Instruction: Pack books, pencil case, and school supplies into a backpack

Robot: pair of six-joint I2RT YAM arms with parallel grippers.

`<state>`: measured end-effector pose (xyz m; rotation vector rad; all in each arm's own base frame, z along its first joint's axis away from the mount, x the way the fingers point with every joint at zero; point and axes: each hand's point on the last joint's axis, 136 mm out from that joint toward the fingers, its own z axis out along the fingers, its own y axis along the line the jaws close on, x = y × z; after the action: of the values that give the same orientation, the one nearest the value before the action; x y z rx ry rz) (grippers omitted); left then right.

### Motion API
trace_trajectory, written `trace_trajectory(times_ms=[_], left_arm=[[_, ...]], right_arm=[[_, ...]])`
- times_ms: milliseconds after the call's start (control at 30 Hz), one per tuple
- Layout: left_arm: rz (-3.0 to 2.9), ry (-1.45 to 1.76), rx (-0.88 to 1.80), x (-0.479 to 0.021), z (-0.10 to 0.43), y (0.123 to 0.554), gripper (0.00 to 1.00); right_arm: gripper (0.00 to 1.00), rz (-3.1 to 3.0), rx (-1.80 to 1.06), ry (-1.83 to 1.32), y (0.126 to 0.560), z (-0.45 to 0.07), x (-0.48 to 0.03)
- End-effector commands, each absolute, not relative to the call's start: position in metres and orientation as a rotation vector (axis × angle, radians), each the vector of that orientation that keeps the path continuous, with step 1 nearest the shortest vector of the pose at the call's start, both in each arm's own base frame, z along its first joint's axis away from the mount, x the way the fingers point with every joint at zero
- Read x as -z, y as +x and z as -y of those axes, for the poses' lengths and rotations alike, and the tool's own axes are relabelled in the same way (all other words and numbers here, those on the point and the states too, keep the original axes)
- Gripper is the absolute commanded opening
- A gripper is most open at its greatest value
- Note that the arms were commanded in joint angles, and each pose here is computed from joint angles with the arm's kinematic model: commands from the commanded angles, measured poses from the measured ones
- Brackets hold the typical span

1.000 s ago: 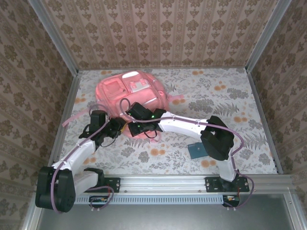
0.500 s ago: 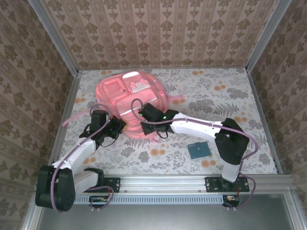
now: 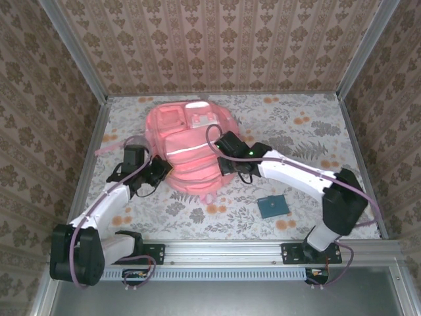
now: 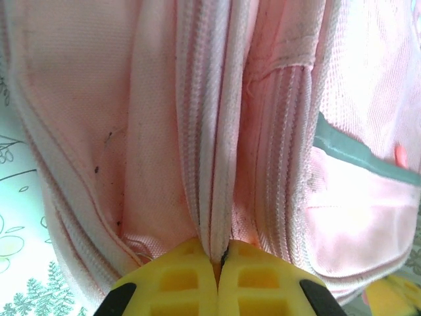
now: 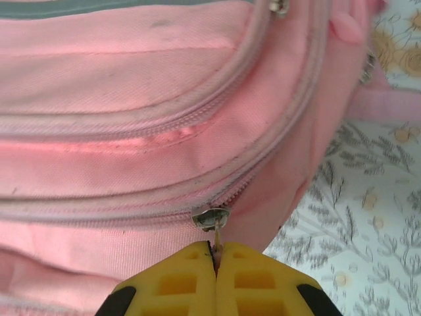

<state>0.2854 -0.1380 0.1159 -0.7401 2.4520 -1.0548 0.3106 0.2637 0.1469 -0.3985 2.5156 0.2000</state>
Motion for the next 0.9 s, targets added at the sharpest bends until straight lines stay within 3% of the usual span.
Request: trace_trajectory(times_ms=[0, 67, 233, 367, 467, 867], left_arm=[[-2.389, -0.593, 0.989, -0.143, 0.134, 0.315, 0.00], [-2.410, -0.560, 0.946, -0.144, 0.132, 0.323, 0.01], [-2.424, -0.558, 0.845, -0.149, 0.111, 0.338, 0.22], [-2.442, -0.605, 0.821, -0.148, 0.102, 0.326, 0.43], [-2.461, -0.622, 0.898, -0.147, 0.110, 0.314, 0.52], [-2.495, -0.659, 1.145, -0.139, 0.145, 0.289, 0.55]], right_arm=[[0.00, -2.568, -0.286, -0.491, 0.268, -0.259, -0.151], [0.00, -2.558, -0.384, -0.508, 0.258, -0.272, -0.153], [0.00, -2.526, -0.536, -0.460, 0.261, -0.303, -0.152], [0.00, -2.495, -0.625, -0.462, 0.266, -0.335, -0.155], [0.00, -2.493, -0.668, -0.474, 0.271, -0.357, -0.154], [0.00, -2.479, -0.719, -0.495, 0.285, -0.394, -0.153]])
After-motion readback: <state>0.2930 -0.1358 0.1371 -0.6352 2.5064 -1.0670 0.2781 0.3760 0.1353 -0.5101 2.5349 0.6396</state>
